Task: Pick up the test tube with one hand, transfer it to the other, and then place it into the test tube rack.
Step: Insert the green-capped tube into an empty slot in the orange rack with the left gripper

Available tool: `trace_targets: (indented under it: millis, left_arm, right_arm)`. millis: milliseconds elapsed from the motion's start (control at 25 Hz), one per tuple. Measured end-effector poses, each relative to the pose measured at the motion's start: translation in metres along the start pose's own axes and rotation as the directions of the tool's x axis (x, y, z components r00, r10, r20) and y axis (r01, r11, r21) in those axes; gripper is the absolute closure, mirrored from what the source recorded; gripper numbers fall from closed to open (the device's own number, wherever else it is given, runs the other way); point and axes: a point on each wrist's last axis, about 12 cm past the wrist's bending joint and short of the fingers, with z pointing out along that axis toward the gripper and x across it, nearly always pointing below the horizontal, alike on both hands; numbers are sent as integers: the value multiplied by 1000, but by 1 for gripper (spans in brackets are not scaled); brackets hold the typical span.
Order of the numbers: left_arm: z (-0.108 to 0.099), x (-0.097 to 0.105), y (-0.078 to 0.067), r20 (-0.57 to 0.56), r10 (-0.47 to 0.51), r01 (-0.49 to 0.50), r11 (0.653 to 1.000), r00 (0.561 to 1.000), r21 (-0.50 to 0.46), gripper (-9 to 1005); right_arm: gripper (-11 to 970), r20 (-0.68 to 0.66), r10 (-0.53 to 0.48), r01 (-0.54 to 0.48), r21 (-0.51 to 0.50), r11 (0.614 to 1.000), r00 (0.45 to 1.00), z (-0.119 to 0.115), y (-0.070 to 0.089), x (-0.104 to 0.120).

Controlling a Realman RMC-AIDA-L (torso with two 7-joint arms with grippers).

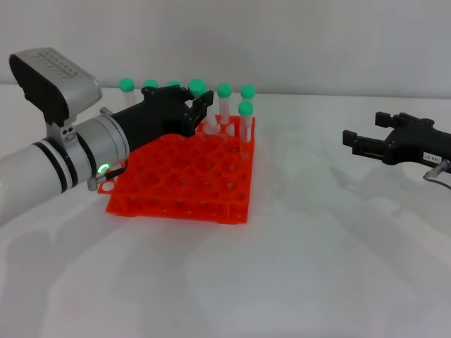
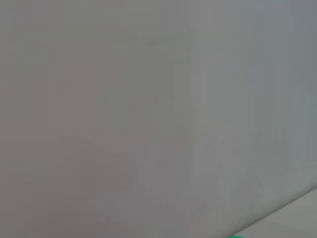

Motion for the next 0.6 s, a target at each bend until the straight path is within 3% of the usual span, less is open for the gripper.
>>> trace_targets:
  millis: [600]
  left_arm:
    - [9, 3, -5, -34, -22, 23, 1000, 999, 17, 787]
  right_arm:
    - [103, -2, -5, 5, -11, 1000, 1000, 3, 2, -1]
